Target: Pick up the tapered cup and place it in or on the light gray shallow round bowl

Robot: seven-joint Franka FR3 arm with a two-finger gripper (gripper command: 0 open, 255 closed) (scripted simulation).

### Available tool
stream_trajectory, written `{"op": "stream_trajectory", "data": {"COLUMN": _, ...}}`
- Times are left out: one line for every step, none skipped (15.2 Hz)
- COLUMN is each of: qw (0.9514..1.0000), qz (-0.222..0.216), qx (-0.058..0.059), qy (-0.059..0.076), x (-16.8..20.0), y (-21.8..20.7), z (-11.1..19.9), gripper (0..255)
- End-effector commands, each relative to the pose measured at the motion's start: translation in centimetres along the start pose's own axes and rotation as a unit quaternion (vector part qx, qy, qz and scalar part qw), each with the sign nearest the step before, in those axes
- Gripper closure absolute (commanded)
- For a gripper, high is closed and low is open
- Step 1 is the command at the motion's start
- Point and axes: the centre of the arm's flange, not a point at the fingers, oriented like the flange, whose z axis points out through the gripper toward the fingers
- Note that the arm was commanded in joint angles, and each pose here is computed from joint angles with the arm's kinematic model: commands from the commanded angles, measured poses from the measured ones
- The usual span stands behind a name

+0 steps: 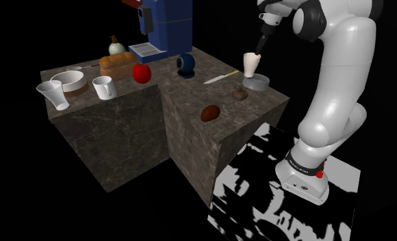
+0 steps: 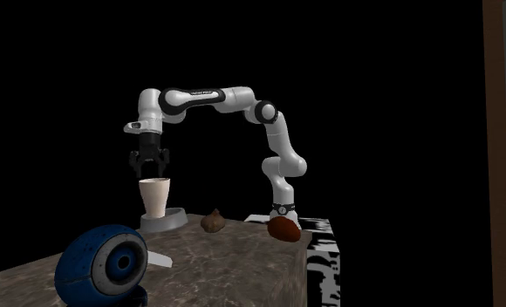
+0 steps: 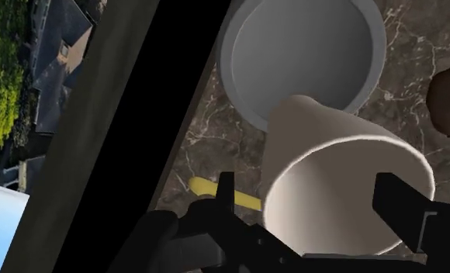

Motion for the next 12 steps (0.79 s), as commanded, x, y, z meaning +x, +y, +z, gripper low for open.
{"op": "stream_trajectory", "data": {"qw": 0.9972, "qz": 0.046, "qx": 0.038, "qy": -0.045, "x": -4.8, "y": 2.4, "z": 5.6, "gripper": 0}}
{"op": "stream_trajectory", "data": {"qw": 0.9973, "qz": 0.045, "qx": 0.038, "qy": -0.044, "x": -6.3, "y": 2.4, "z": 5.3, "gripper": 0}}
{"op": "stream_trajectory", "data": {"qw": 0.9973, "qz": 0.045, "qx": 0.037, "qy": -0.044, "x": -4.1, "y": 2.4, "z": 4.2, "gripper": 0}}
{"op": "stream_trajectory", "data": {"qw": 0.9973, "qz": 0.045, "qx": 0.037, "qy": -0.044, "x": -4.0, "y": 2.5, "z": 2.9, "gripper": 0}}
{"op": "stream_trajectory", "data": {"qw": 0.9973, "qz": 0.045, "qx": 0.037, "qy": -0.044, "x": -3.9, "y": 2.6, "z": 1.6, "gripper": 0}}
{"op": "stream_trajectory", "data": {"qw": 0.9973, "qz": 0.045, "qx": 0.037, "qy": -0.044, "x": -3.8, "y": 2.7, "z": 0.3, "gripper": 0}}
{"op": "stream_trajectory", "data": {"qw": 0.9973, "qz": 0.045, "qx": 0.037, "qy": -0.044, "x": -3.7, "y": 2.8, "z": -0.7, "gripper": 0}}
{"op": "stream_trajectory", "data": {"qw": 0.9973, "qz": 0.045, "qx": 0.037, "qy": -0.044, "x": -3.7, "y": 2.8, "z": -0.7, "gripper": 0}}
{"op": "stream_trajectory", "data": {"qw": 0.9973, "qz": 0.045, "qx": 0.037, "qy": -0.044, "x": -3.7, "y": 2.8, "z": -0.7, "gripper": 0}}
{"op": "stream_trajectory", "data": {"qw": 0.9973, "qz": 0.045, "qx": 0.037, "qy": -0.044, "x": -3.7, "y": 2.8, "z": -0.7, "gripper": 0}}
{"op": "stream_trajectory", "data": {"qw": 0.9973, "qz": 0.045, "qx": 0.037, "qy": -0.044, "x": -3.7, "y": 2.8, "z": -0.7, "gripper": 0}}
{"op": "stream_trajectory", "data": {"qw": 0.9973, "qz": 0.045, "qx": 0.037, "qy": -0.044, "x": -3.7, "y": 2.8, "z": -0.7, "gripper": 0}}
